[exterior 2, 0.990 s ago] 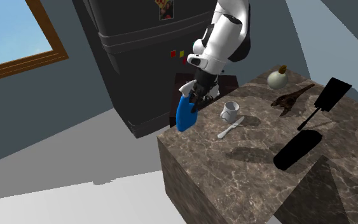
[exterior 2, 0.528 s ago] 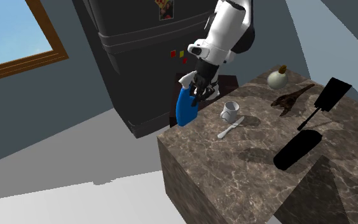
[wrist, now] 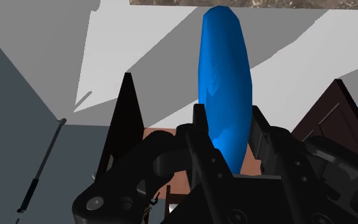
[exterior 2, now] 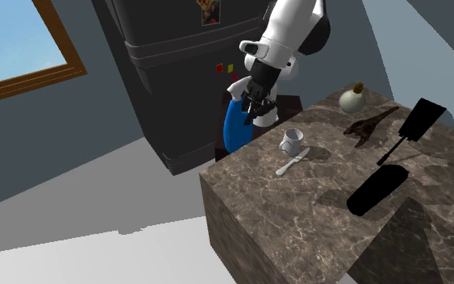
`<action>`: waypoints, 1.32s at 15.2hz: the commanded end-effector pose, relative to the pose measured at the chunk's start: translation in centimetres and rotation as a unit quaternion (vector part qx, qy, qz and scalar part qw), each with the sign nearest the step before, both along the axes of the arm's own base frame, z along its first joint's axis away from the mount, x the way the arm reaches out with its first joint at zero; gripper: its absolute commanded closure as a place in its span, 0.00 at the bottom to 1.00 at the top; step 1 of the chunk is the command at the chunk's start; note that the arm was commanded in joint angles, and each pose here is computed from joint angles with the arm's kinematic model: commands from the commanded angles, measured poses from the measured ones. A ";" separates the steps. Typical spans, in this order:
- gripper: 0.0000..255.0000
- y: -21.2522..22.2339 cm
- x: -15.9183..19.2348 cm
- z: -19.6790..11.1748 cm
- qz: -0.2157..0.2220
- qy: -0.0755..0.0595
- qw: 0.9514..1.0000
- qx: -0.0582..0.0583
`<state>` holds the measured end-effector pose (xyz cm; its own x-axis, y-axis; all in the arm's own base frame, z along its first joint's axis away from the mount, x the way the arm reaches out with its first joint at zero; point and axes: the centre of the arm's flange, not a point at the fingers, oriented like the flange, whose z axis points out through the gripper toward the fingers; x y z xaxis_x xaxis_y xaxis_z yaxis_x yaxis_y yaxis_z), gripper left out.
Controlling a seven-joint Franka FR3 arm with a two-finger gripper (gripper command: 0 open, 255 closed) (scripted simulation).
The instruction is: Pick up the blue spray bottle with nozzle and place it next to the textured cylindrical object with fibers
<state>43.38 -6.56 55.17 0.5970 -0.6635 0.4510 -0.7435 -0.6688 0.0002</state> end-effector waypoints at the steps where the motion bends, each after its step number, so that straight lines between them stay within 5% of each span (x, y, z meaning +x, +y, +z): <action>1: 1.00 -0.2 0.0 1.2 0.000 0.000 1.000 0.000; 11: 1.00 -0.2 0.0 6.3 0.000 0.000 1.000 0.000; 20: 1.00 11.4 2.7 6.4 0.000 0.000 1.000 0.000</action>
